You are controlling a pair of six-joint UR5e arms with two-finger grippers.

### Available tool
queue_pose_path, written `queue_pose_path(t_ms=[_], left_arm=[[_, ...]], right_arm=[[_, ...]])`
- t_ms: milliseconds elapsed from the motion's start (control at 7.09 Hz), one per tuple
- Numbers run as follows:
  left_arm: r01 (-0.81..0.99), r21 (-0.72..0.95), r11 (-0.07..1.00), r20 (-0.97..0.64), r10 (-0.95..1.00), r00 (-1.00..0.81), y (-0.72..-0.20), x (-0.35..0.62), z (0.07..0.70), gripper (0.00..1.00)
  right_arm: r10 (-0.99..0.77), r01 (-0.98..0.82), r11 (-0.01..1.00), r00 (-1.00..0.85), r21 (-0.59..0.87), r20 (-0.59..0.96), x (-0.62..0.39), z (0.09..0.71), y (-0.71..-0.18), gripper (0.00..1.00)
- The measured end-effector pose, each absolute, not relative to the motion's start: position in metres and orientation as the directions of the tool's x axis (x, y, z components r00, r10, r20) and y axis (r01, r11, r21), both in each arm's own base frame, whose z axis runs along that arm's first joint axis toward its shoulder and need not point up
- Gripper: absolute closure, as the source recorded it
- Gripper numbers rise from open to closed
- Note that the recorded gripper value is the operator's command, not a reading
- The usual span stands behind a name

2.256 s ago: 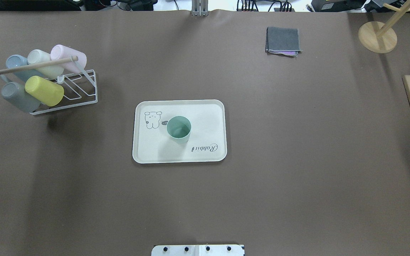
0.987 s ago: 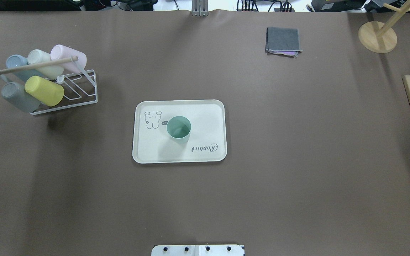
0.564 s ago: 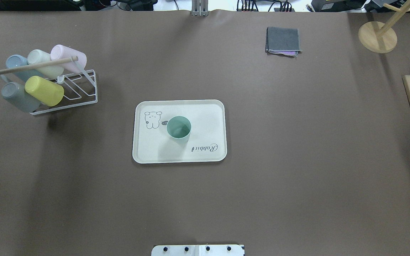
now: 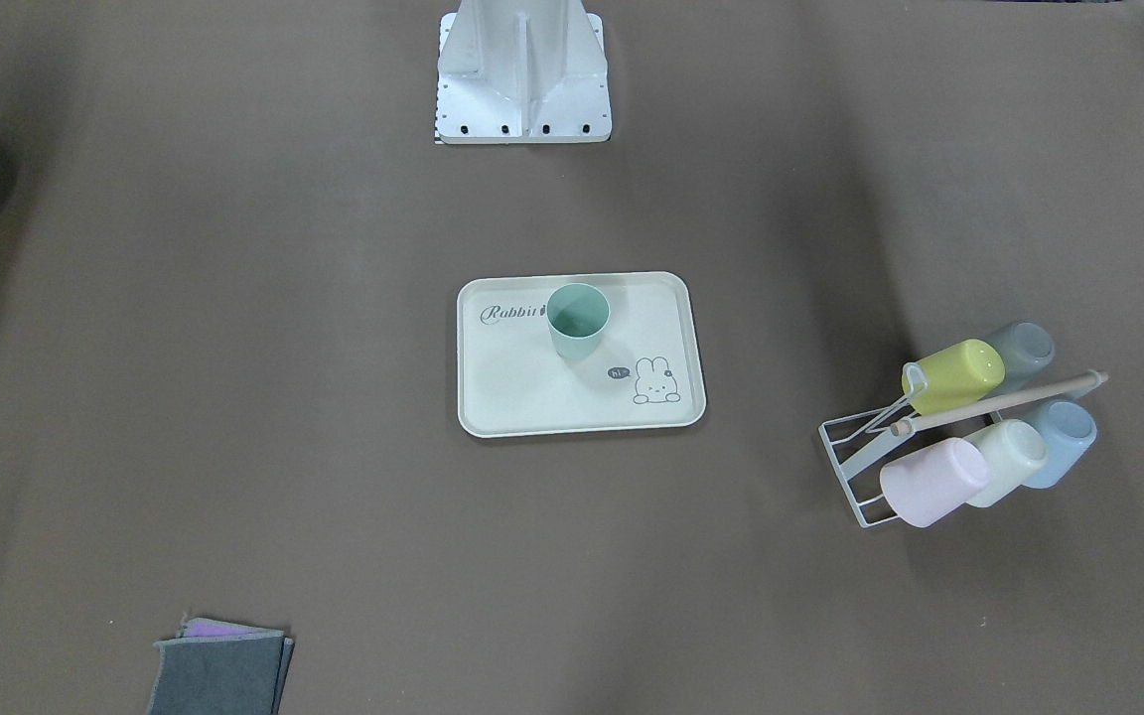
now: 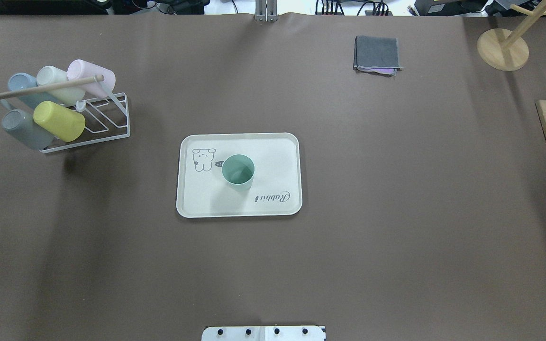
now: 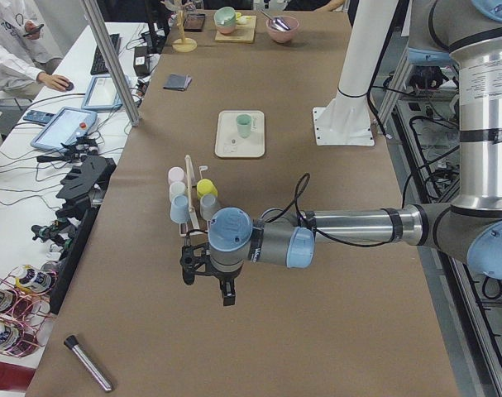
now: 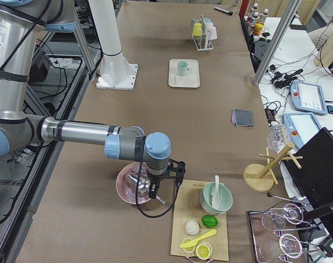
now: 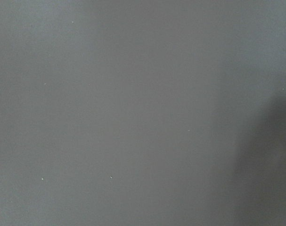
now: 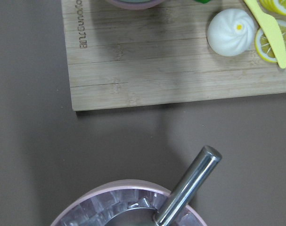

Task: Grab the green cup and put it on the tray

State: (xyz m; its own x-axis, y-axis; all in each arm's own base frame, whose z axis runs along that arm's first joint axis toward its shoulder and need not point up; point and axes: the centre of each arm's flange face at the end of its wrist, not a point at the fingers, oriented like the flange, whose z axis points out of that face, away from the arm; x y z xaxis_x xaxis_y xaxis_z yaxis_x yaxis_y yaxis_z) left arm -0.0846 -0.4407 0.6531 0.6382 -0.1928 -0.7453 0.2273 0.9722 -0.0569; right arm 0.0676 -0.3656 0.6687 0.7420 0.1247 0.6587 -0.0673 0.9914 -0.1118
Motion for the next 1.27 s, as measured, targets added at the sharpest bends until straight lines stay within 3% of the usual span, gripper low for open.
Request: queue_pose_path(t_ms=[1269], left_arm=[[0.224, -0.055, 0.973, -0.746, -0.189, 0.639, -0.437, -0.0832, 0.6519, 0.02]], right_arm=[[0.126, -0.067, 0.991, 0.741, -0.113, 0.66, 0.0678, 0.6694, -0.3654, 0.0]])
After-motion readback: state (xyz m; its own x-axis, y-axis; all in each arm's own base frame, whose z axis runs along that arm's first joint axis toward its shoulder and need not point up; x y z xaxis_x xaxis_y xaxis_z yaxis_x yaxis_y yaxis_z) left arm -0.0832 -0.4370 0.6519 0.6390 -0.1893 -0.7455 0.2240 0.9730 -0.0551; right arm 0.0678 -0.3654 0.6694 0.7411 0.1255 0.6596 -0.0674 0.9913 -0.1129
